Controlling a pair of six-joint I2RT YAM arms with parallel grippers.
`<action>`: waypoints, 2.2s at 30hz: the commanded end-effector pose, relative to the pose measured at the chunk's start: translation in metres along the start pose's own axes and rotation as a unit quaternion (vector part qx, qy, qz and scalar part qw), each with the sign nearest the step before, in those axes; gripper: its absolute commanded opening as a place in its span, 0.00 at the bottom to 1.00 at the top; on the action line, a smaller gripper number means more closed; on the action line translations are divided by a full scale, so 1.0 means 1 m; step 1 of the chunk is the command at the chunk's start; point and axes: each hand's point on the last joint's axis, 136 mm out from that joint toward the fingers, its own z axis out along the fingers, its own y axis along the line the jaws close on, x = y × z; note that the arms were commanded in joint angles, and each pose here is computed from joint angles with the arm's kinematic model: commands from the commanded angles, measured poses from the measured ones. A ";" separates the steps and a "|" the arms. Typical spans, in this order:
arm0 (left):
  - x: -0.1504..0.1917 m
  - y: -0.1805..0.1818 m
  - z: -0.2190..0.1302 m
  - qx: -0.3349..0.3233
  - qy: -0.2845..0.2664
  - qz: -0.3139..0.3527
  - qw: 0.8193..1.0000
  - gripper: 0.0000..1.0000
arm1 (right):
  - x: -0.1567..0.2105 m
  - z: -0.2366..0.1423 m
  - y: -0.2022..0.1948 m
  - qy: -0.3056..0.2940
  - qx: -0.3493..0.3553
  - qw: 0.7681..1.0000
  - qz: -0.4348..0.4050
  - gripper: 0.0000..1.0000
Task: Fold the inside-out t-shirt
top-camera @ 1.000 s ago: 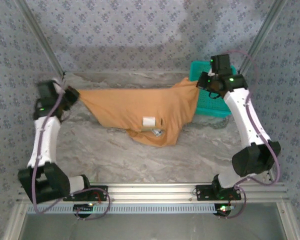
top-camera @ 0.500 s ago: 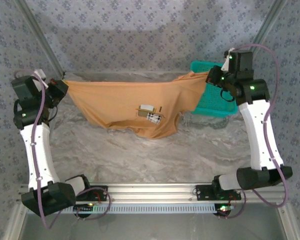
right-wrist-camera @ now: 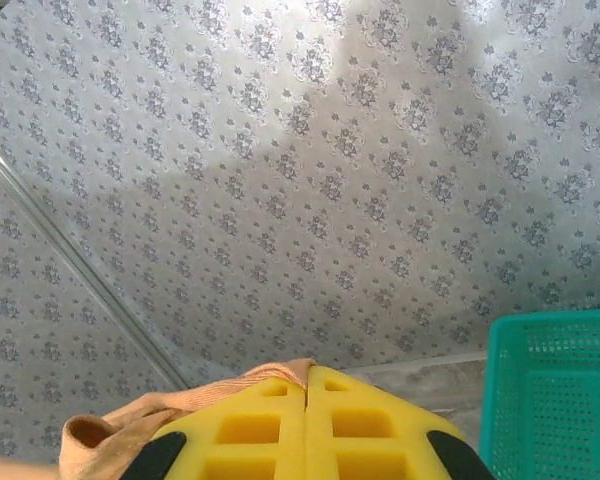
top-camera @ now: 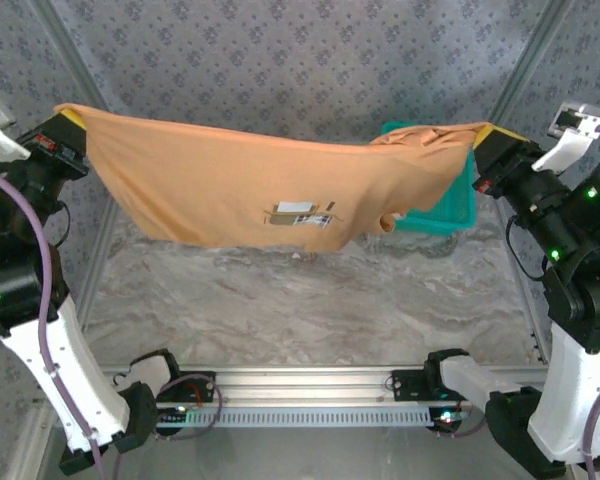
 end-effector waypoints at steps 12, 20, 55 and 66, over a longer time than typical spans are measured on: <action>0.241 0.213 0.171 -0.144 0.284 -0.132 0.939 0.04 | 0.170 0.233 -0.080 0.228 0.080 0.970 0.026 0.00; 0.312 0.293 0.208 -0.252 0.345 -0.122 0.896 0.39 | 0.270 0.318 -0.104 0.364 0.132 0.922 0.028 0.42; 0.553 0.266 0.152 -0.229 0.487 -0.119 0.834 0.35 | 0.537 0.221 -0.142 0.579 0.181 0.794 -0.039 0.32; 0.493 0.212 0.149 -0.167 0.467 -0.058 0.867 0.41 | 0.476 0.243 -0.109 0.553 0.142 0.818 -0.069 0.32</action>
